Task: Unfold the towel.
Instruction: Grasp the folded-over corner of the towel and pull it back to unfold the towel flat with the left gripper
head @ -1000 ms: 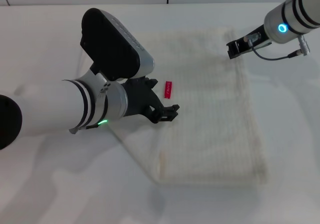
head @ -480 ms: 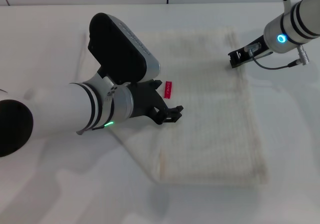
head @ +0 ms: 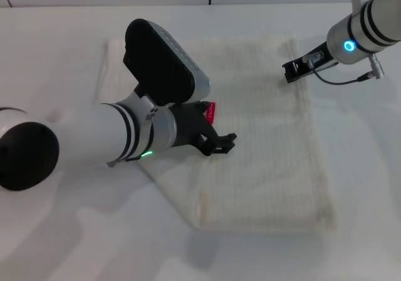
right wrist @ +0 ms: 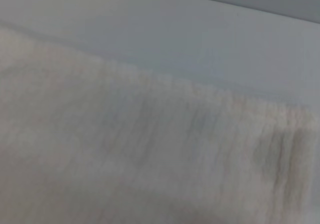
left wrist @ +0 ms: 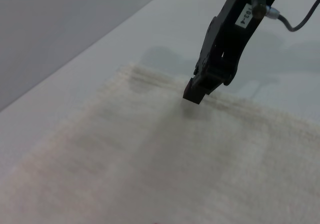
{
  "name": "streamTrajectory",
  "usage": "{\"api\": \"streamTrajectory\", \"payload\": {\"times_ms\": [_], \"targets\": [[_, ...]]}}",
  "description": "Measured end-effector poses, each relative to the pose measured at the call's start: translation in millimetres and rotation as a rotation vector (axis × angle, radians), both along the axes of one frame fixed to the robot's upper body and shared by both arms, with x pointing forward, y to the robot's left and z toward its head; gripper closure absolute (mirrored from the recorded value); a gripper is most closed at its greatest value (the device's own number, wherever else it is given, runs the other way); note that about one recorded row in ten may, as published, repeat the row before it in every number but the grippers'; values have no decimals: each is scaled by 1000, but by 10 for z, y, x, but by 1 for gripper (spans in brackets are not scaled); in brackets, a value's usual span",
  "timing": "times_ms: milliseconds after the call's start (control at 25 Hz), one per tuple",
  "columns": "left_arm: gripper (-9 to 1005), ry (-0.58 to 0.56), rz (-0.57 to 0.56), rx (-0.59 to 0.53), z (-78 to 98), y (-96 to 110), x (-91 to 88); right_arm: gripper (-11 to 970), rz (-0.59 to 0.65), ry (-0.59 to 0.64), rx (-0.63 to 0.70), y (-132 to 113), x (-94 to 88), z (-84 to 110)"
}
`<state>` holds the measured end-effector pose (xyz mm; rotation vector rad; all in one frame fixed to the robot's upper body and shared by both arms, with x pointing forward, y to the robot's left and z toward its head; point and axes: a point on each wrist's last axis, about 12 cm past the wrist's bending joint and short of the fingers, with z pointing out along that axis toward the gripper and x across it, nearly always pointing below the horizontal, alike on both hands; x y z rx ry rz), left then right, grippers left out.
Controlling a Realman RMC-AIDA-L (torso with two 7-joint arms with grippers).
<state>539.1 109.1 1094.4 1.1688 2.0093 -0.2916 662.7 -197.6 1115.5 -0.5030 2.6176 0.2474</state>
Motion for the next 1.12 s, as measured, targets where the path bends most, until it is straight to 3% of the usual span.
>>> {"api": "streamTrajectory", "payload": {"times_ms": [160,880,1120], "targets": [[320,24,-2,13,-75,-33,81,924,3,3,0,5,-4,1],[335,75,12,32,-110,-55,178,917,13,4,-7,18,-7,5],[586,87,17,37,-123,-56,182,915,13,4,-7,19,-7,7]]}}
